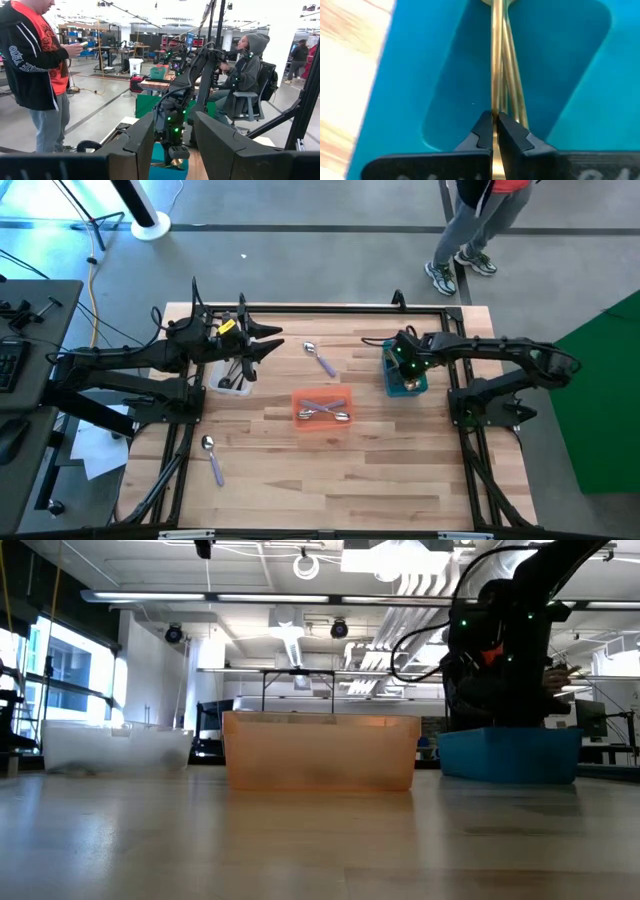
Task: Sort silverware by color (type)
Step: Put the gold spoon into the blue bin
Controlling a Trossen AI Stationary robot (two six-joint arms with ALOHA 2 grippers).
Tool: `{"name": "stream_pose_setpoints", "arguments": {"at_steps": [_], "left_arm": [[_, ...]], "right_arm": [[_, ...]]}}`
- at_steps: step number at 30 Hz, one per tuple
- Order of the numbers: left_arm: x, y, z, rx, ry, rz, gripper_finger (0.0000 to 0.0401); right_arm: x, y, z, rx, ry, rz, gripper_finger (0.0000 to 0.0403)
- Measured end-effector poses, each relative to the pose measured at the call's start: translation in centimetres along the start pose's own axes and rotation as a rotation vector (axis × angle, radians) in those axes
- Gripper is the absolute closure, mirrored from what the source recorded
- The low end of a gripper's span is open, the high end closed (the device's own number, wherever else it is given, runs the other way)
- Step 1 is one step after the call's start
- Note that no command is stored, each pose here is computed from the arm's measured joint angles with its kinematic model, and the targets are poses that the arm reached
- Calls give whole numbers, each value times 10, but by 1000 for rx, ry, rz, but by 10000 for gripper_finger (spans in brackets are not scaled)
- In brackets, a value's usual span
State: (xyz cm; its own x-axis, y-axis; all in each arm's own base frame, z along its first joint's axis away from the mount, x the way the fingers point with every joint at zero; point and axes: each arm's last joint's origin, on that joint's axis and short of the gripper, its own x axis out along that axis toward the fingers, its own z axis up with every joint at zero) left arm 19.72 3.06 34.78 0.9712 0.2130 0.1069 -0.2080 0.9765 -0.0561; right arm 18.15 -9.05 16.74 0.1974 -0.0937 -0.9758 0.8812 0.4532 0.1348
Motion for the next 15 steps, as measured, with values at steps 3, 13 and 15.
{"name": "stream_pose_setpoints", "arguments": {"at_steps": [3,13,15], "left_arm": [[0,0,0,0,0,0,270],[0,0,0,0,0,0,270],[0,0,0,0,0,0,270]], "right_arm": [[8,-1,2,-12,29,-23,403],[25,3,7,-8,47,-42,403],[25,3,7,-8,46,-42,403]]}}
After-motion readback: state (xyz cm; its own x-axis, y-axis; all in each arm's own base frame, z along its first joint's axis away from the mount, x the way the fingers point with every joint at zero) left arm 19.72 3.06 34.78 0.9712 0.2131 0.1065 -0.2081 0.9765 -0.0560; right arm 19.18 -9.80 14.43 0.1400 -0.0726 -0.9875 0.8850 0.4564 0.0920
